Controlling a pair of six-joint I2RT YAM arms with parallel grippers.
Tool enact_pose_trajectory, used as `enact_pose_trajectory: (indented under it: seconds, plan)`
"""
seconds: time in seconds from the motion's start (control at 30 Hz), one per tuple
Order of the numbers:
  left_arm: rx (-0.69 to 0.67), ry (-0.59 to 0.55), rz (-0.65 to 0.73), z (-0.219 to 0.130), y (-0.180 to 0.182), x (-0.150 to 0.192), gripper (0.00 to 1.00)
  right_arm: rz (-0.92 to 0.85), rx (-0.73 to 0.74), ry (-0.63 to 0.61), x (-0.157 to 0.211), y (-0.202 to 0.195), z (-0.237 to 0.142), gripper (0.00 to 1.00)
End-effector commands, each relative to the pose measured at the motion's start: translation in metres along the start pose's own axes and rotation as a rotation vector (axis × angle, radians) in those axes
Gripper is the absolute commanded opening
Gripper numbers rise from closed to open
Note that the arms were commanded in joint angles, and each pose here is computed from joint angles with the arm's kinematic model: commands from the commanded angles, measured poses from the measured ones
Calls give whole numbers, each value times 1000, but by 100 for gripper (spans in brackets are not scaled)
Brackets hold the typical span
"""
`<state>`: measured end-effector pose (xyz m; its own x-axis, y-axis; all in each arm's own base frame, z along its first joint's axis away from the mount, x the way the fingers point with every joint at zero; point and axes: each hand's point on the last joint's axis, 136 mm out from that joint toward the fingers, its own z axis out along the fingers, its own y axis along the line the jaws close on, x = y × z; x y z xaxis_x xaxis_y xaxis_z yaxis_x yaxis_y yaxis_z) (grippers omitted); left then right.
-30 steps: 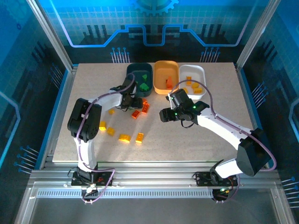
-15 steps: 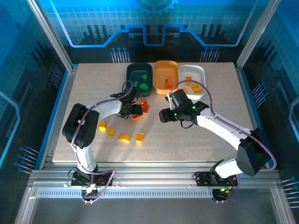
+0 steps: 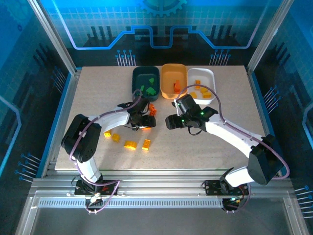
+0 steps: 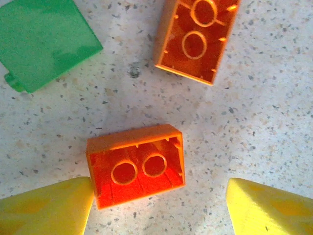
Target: Sort the legos into containers by color
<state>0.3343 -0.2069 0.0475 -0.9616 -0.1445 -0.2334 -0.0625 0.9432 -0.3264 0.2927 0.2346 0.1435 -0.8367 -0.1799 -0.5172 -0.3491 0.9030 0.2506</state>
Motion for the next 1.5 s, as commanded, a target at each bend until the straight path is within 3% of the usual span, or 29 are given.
enact_pose_trajectory:
  seconds: [0.0,0.2,0.47,0.87,1.17,1.47]
  plan:
    - [-23,-40,60,-23,-4,-19,74,-12,1,-7,-6,6,-5,70]
    - [-257,-47,150,-19,33,-60,72,-17,-1,-7,-8,9,-5,70]
    - [-411,26,261,-9,59,-57,70,-27,14,-10,-8,7,-10,70]
    - [-434,82,281,18,67,-52,69,-24,16,3,-5,6,-5,70]
    - [-467,24,190,23,75,-76,67,-18,14,2,-4,6,-5,70]
    - [-435,57,120,35,78,-72,56,-15,20,3,-1,4,-5,70]
